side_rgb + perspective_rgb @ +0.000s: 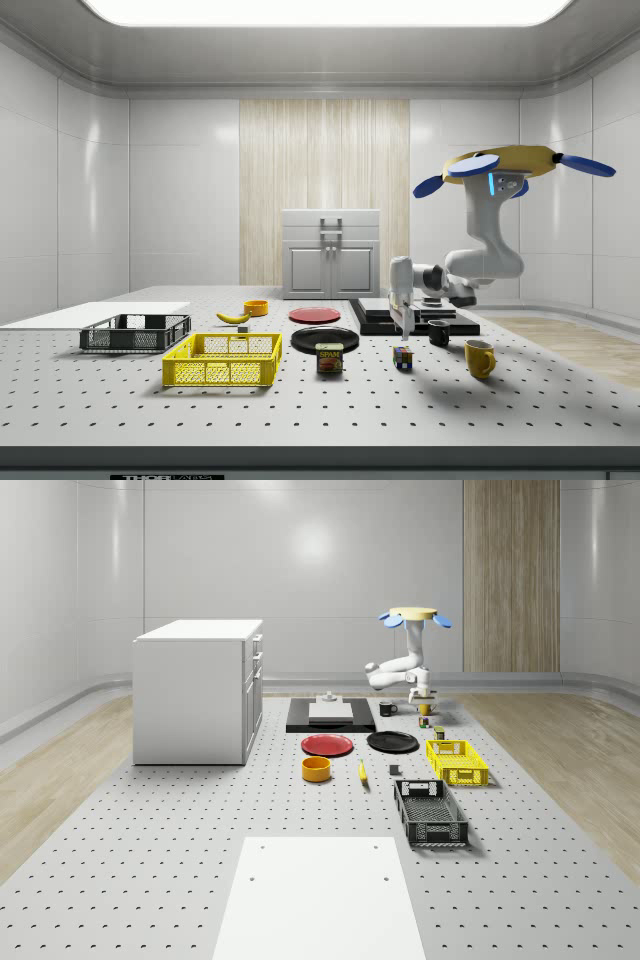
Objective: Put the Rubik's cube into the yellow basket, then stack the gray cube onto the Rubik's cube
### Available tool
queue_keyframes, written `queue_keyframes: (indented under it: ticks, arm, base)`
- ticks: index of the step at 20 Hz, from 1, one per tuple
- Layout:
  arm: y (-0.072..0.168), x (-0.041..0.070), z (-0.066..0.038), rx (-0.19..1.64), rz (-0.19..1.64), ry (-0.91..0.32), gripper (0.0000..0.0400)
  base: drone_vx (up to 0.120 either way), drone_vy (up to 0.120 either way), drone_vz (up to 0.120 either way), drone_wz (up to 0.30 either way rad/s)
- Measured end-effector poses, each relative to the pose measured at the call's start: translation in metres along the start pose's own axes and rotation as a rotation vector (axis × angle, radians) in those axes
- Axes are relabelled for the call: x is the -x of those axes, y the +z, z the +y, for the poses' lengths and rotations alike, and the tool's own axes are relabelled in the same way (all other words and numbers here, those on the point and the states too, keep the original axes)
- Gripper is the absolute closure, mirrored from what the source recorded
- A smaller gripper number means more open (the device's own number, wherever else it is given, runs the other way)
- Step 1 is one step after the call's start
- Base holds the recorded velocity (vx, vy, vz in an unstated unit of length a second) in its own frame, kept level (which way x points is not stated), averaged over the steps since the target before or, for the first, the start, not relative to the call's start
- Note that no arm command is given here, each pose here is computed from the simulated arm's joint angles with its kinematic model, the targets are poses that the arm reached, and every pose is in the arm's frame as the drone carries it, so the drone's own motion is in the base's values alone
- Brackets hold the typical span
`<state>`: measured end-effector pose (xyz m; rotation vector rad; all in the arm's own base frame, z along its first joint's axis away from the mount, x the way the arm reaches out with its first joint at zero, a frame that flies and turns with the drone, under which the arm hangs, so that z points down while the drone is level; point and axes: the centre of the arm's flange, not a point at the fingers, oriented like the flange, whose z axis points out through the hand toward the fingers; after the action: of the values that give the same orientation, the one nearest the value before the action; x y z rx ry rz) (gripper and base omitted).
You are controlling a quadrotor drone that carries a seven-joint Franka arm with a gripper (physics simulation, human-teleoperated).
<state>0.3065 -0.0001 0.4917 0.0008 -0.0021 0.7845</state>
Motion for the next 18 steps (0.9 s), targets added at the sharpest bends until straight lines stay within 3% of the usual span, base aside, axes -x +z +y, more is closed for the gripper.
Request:
queue_keyframes:
  ticks: [7, 18]
  arm:
    - [0.0, 0.0, 0.0, 0.0, 0.0, 0.0, 0.0]
    - [0.017, 0.0, 0.0, 0.0, 0.0, 0.0, 0.0]
  base:
    - [0.0, -0.011, -0.12, 0.0]
    - [0.0, 0.0, -0.004, 0.0]
